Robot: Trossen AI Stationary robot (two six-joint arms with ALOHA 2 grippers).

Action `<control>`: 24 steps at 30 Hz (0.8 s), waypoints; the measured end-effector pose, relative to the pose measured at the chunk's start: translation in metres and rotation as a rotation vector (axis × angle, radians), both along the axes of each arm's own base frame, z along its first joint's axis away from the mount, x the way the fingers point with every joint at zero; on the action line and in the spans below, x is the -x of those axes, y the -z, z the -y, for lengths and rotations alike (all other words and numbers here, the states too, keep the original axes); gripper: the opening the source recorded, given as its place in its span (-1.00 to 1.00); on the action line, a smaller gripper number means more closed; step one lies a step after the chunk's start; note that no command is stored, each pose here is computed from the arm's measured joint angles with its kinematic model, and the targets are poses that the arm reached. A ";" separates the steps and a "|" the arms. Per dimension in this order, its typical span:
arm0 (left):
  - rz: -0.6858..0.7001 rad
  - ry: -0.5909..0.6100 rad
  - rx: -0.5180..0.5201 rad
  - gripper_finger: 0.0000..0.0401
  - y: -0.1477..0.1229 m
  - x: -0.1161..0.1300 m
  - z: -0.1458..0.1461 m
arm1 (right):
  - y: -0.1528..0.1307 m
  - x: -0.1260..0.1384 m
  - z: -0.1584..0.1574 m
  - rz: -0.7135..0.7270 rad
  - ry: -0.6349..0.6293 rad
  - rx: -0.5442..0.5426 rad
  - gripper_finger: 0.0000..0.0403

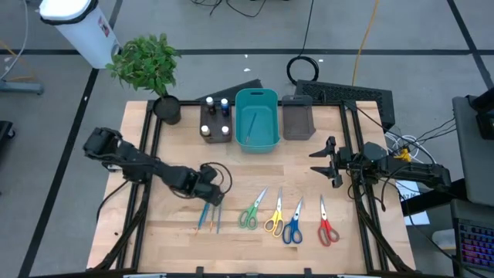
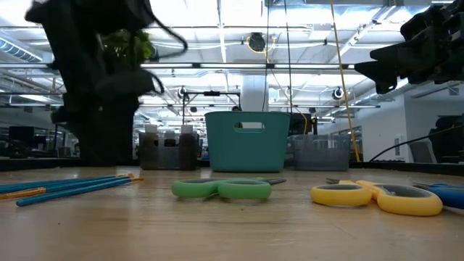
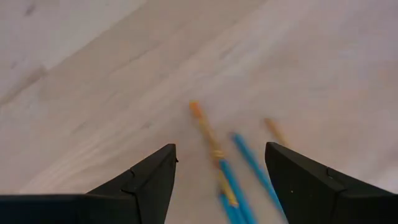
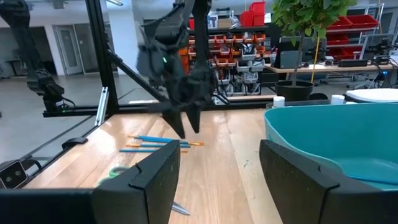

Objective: Pick & Place Paint Supplies
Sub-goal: Put the blue paint brush into the blue bin

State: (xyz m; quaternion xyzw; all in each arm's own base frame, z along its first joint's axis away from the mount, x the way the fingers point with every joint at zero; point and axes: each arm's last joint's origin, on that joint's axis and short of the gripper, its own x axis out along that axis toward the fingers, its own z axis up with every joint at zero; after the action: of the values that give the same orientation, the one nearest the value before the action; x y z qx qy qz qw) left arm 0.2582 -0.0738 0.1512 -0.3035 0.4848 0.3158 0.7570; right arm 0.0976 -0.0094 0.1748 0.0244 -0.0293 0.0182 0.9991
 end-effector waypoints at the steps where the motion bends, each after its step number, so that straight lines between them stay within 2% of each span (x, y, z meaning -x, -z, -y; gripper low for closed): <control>1: -0.022 -0.014 0.006 0.25 0.004 -0.001 -0.002 | 0.000 0.000 0.000 0.000 0.000 0.000 0.05; 7: -0.045 -0.021 0.005 0.25 0.016 -0.009 -0.013 | 0.000 0.000 0.000 -0.001 0.000 0.000 0.05; 17: -0.056 -0.043 0.028 0.24 0.018 -0.012 -0.019 | 0.000 0.000 0.000 -0.001 0.000 0.000 0.05; 20: -0.059 -0.045 0.026 0.17 0.018 -0.011 -0.019 | 0.000 0.000 0.000 -0.001 0.000 0.000 0.05; 24: -0.064 -0.049 0.018 -0.04 0.019 -0.011 -0.019 | 0.000 0.000 0.000 -0.001 0.000 0.000 0.05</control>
State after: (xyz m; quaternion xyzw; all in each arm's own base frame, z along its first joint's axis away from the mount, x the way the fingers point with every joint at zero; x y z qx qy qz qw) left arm 0.2689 -0.0544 0.1324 -0.3118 0.5038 0.3395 0.7305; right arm 0.0977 -0.0094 0.1747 0.0244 -0.0290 0.0182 0.9991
